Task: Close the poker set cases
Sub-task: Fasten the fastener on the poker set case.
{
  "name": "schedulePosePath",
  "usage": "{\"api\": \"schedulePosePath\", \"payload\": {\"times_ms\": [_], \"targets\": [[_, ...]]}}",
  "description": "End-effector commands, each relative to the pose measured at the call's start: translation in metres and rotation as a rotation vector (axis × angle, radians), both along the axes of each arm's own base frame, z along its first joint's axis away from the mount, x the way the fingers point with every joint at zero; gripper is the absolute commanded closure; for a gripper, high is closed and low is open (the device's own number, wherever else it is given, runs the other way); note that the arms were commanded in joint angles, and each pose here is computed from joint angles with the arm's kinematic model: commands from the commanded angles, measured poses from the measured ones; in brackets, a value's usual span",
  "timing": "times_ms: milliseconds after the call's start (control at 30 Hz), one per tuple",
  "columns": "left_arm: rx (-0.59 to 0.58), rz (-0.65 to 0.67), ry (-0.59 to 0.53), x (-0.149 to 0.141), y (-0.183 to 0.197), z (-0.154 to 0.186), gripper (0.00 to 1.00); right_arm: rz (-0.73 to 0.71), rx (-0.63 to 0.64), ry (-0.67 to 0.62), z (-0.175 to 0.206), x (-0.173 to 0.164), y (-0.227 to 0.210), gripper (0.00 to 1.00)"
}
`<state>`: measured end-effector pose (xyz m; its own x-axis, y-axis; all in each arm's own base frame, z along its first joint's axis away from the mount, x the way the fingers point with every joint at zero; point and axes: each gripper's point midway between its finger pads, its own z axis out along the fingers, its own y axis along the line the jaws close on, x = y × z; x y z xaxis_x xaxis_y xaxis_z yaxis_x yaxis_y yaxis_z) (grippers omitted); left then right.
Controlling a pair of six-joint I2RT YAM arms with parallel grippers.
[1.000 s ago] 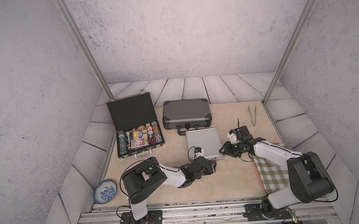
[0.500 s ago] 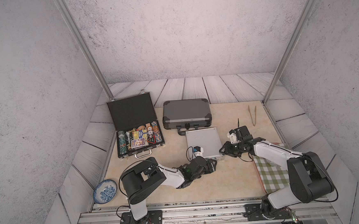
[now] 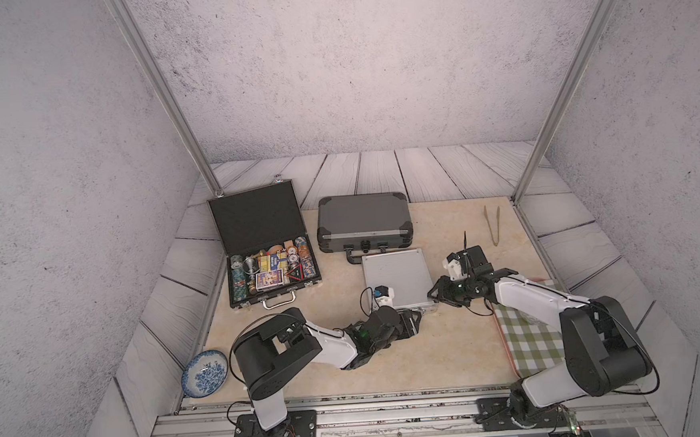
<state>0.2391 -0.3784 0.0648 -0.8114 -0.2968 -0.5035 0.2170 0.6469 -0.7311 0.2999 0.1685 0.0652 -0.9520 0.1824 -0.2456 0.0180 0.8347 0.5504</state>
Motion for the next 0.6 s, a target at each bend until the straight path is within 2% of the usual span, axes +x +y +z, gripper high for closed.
{"api": "schedulePosePath", "payload": {"times_ms": [0, 300, 567], "targets": [[-0.064, 0.148, -0.115, 0.039, 0.018, 0.034, 0.33, 0.003, -0.088, 0.167, -0.039, -0.038, -0.015, 0.64], [-0.093, 0.139, -0.095, 0.039, 0.013, 0.037, 0.33, 0.003, -0.089, 0.163, -0.037, -0.039, -0.016, 0.64], [-0.155, 0.12, -0.091, 0.038, 0.005, 0.052, 0.33, 0.002, -0.084, 0.162, -0.037, -0.038, -0.015, 0.64]]}}
